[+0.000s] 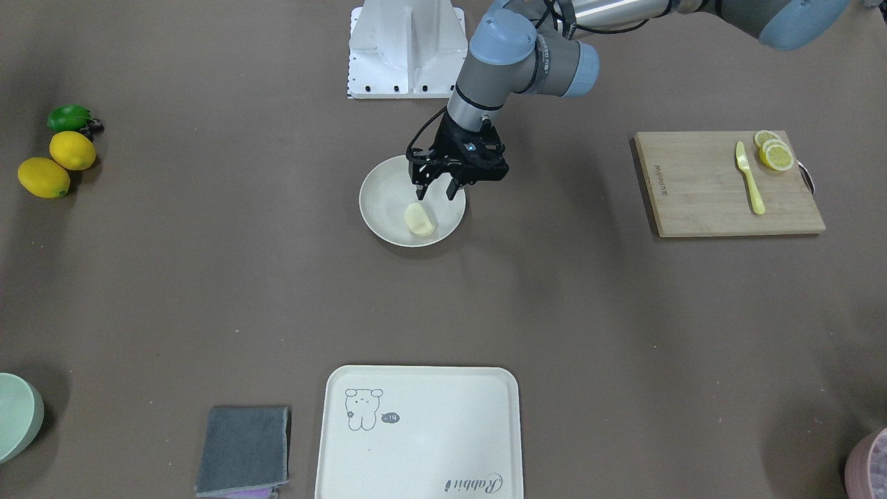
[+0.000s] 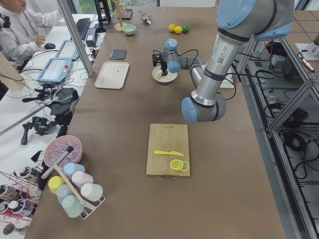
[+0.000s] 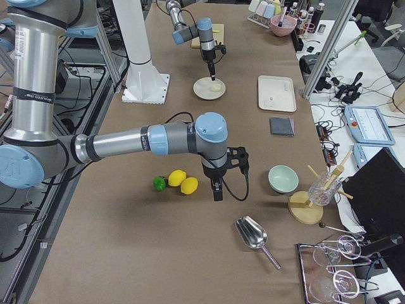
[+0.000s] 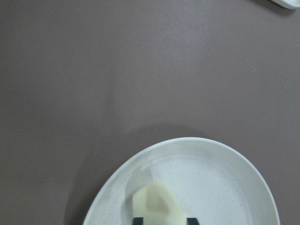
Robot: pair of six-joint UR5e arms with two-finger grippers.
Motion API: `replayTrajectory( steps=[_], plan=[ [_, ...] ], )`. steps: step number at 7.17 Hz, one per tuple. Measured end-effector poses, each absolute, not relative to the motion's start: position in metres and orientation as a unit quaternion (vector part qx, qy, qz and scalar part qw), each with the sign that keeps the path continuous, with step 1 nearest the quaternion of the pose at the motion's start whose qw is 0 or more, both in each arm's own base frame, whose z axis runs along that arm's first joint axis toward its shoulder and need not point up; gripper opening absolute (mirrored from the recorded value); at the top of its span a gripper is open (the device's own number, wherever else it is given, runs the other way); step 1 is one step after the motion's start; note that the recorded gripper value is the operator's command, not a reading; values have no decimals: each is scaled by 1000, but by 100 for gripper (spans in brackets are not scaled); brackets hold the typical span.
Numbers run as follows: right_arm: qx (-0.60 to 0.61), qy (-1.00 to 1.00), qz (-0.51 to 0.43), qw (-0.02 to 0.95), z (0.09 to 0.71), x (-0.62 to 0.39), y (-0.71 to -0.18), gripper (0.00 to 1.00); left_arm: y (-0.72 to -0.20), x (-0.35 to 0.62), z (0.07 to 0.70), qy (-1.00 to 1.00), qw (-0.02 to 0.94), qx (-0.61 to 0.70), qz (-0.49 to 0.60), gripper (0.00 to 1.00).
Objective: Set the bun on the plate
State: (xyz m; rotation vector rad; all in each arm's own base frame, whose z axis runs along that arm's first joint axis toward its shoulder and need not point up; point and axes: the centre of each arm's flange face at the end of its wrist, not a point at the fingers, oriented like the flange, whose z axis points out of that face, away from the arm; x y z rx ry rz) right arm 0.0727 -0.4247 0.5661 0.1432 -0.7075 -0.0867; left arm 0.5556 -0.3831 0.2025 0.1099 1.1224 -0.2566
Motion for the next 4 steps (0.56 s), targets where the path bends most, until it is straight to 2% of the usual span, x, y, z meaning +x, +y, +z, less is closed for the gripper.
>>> replayTrajectory(
  steps=[2, 4],
  plan=[
    [62, -345, -37, 936, 574, 75, -418, 100, -393, 507, 198, 523, 843, 51, -118, 97],
    [53, -346, -31, 936, 583, 76, -410, 100, -451, 403, 238, 481, 873, 48, -64, 97]
  ],
)
